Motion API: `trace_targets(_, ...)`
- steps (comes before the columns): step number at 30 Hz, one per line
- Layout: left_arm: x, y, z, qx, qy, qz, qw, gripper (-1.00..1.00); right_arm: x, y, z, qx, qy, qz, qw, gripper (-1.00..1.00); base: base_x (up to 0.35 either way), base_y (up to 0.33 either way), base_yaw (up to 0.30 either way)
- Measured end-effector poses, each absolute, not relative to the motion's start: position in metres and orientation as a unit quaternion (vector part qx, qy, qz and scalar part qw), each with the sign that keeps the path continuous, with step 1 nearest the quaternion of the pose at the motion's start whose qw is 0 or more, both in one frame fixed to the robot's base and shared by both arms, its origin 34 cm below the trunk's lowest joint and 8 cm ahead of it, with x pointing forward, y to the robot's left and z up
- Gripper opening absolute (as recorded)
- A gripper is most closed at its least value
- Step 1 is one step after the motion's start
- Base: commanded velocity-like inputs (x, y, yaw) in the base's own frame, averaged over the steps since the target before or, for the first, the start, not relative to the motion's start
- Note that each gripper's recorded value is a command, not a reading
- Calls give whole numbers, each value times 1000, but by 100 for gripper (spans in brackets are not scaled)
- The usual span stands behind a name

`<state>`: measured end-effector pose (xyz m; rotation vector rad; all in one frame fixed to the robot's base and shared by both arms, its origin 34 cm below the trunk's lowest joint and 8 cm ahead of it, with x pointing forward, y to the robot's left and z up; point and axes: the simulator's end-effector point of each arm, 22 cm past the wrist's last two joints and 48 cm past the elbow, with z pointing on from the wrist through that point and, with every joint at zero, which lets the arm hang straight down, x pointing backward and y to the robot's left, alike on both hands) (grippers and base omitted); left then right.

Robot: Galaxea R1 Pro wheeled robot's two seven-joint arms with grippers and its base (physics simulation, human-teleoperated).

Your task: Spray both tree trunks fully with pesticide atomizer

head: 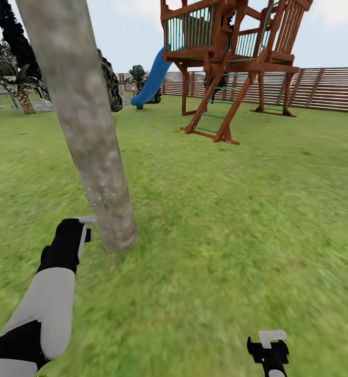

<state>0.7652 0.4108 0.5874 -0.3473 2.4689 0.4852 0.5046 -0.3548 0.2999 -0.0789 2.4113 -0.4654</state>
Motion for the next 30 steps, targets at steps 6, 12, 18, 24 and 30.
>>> trace_targets(6,765,412,588,-131,928,184,296,-100,505,-355,300,-30,924,-179,336,100,228,-205,48)
trace_targets(12,763,417,587,-134,928,187,295,-100,505,-355,300,-30,924,-179,335,100,10,-257,22)
trace_targets(18,756,419,578,-135,930,188,287,-100,505,-355,300,-30,924,-179,335,100,-10,-272,248)
trace_targets(24,755,417,577,-132,930,189,286,-100,505,-355,300,-30,924,-179,336,100,152,-252,274)
trace_targets(30,756,415,576,-130,930,188,286,-100,505,-355,300,-30,924,-179,336,100,144,-242,64)
